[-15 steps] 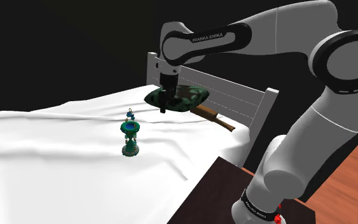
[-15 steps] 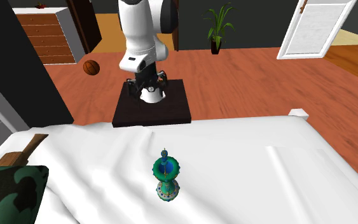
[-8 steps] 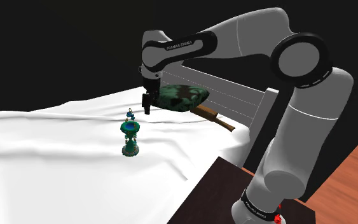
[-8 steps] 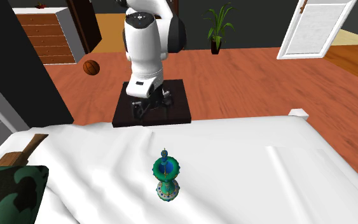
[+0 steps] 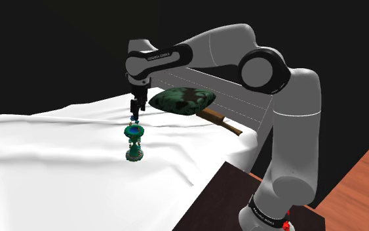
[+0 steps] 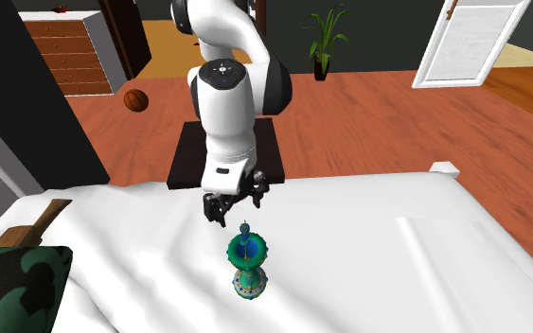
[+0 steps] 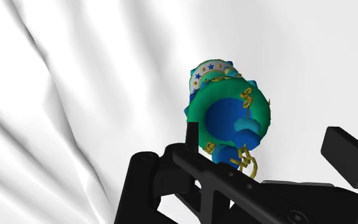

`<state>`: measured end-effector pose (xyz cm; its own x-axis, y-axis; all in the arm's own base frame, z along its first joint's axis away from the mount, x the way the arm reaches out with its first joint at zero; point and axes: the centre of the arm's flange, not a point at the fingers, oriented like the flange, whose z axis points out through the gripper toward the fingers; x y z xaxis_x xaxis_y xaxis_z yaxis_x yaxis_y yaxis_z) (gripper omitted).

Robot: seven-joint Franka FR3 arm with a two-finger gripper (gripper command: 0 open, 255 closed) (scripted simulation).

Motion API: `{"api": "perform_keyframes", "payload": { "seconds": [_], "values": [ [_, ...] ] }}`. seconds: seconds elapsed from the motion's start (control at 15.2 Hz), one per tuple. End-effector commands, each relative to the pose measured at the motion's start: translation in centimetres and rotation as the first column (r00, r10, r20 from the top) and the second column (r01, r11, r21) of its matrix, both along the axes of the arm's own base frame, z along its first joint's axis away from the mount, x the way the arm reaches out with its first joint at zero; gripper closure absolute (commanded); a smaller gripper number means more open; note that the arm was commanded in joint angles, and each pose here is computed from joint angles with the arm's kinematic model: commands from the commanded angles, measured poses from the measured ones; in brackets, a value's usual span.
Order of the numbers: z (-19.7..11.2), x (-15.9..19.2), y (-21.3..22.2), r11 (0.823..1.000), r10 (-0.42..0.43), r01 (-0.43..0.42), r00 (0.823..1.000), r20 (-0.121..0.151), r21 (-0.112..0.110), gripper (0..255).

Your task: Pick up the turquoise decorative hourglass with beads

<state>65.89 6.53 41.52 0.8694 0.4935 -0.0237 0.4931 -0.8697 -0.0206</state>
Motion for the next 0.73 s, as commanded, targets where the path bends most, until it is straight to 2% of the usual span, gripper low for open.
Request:
{"api": "perform_keyframes", "payload": {
  "seconds": [0.0, 0.4, 0.53, 0.59, 0.66],
  "values": [
    [-0.9, 0.9, 0.7, 1.000, 0.009, -0.009, 1.000, 0.002, 0.000, 0],
    [-4.3, 0.9, 0.7, 1.000, 0.009, -0.009, 1.000, 0.002, 0.000, 0],
    [-4.3, 0.9, 0.7, 1.000, 0.009, -0.009, 1.000, 0.002, 0.000, 0],
    [-4.4, 0.9, 0.6, 1.000, 0.009, -0.009, 1.000, 0.002, 0.000, 255],
    [-4.4, 0.9, 0.6, 1.000, 0.009, -0.009, 1.000, 0.002, 0.000, 255]
  ]
}}
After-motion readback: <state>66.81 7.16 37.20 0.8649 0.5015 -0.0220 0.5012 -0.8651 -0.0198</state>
